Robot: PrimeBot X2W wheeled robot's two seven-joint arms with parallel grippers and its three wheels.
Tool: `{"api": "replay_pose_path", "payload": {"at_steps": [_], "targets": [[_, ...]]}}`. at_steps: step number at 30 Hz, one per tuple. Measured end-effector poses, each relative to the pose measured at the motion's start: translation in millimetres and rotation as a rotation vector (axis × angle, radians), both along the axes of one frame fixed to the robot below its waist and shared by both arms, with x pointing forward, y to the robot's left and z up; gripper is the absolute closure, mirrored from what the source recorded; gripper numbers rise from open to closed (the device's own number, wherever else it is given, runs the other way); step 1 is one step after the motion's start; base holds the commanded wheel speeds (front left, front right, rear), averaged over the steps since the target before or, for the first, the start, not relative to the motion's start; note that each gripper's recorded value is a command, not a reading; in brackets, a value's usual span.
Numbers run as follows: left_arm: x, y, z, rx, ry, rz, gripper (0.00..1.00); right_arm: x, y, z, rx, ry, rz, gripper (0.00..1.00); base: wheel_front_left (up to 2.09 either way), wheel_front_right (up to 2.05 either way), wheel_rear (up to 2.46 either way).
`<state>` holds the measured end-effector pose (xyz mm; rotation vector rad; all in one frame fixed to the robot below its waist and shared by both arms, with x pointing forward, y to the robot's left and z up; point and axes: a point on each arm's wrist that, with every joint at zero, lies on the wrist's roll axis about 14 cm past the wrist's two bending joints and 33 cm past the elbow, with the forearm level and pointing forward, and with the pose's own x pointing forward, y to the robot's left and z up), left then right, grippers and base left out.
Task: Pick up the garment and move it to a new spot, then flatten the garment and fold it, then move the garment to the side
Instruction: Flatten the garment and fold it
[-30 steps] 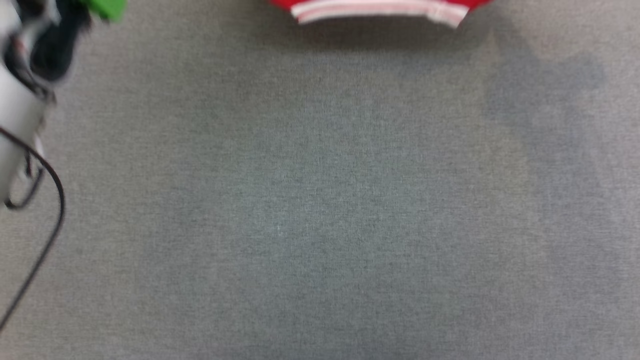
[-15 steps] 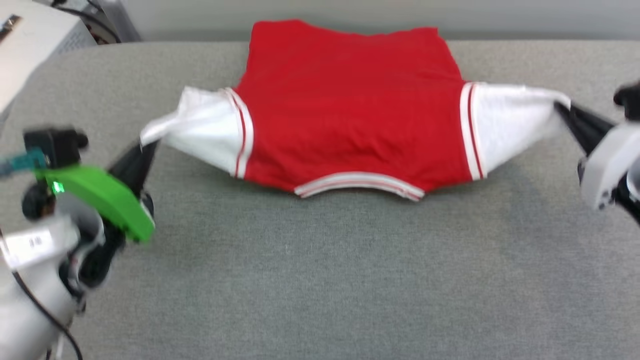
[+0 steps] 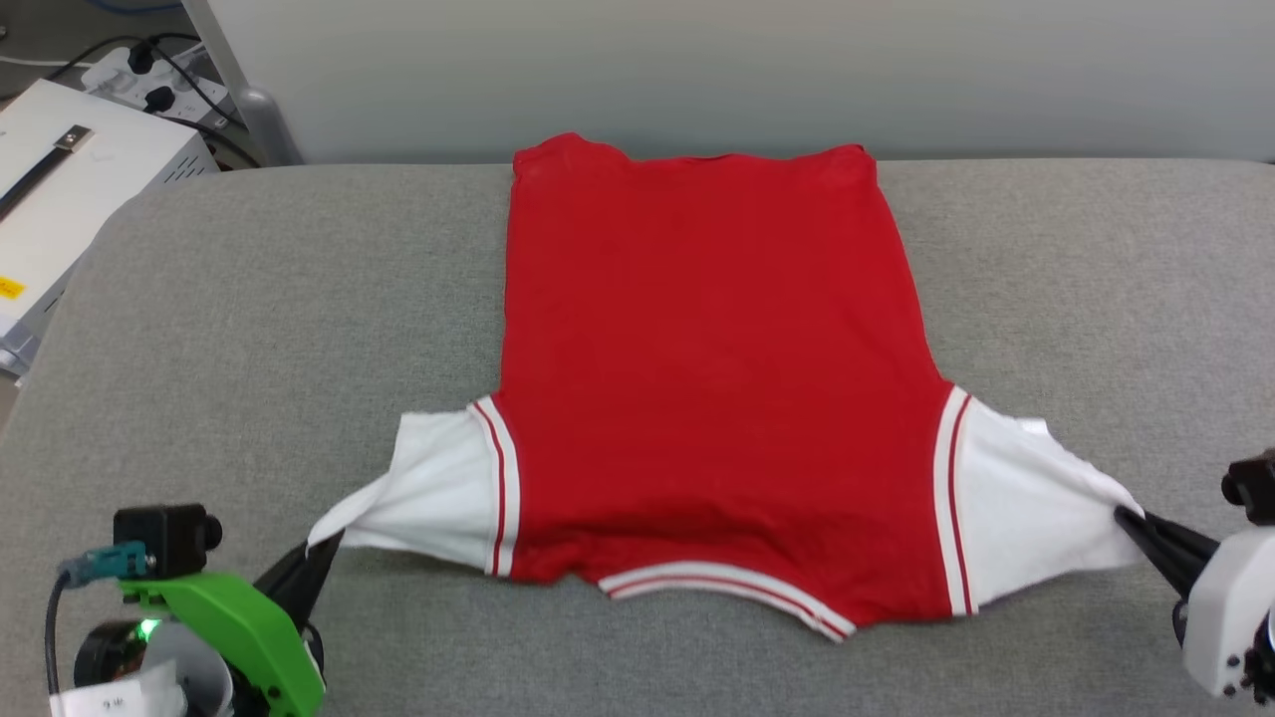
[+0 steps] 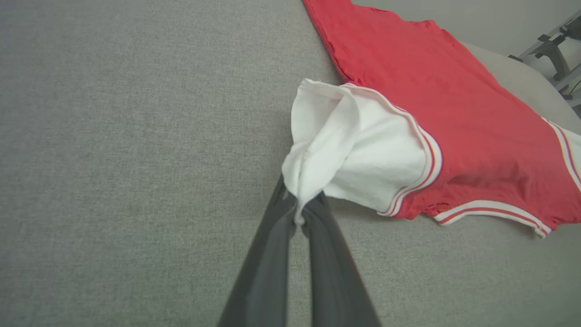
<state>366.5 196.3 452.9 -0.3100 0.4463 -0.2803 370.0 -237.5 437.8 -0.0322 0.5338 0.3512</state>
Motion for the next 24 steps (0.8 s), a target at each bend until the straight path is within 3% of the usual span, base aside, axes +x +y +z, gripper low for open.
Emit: {"api": "replay_pose_path", "payload": {"at_steps": [12, 16, 17, 19, 20, 21, 24], "targets": [[-57.0, 5.2, -44.2, -0.012, 0.179, 0.040, 1.00, -86.5, -17.5, -51.3, -0.001, 0.308, -0.064, 1.00, 0.00, 0.00, 0.00], [-60.8, 5.9, -45.8, -0.013, 0.186, 0.045, 1.00, -92.3, -14.5, -54.5, 0.005, 0.346, -0.069, 1.00, 0.00, 0.00, 0.00], [-60.7, 5.6, -45.3, -0.016, 0.183, 0.048, 1.00, -91.3, -12.5, -54.0, 0.007, 0.348, -0.068, 0.96, 0.00, 0.00, 0.00], [-61.1, 3.7, -45.0, -0.018, 0.180, 0.047, 1.00, -86.0, -10.8, -50.6, 0.006, 0.336, -0.070, 0.57, 0.00, 0.00, 0.00], [-61.3, 2.6, -45.2, -0.019, 0.179, 0.046, 1.00, -82.4, -9.0, -47.9, 0.005, 0.330, -0.067, 0.18, 0.00, 0.00, 0.00], [-60.9, 1.4, -45.2, -0.017, 0.176, 0.045, 1.00, -77.9, -7.4, -44.2, 0.007, 0.318, -0.065, 0.00, 0.00, 0.00, 0.00], [-57.1, -3.3, -42.1, -0.010, 0.155, 0.030, 1.00, -62.7, -7.2, -30.0, 0.000, 0.277, -0.061, 0.00, 0.00, 0.00, 0.00]]}}
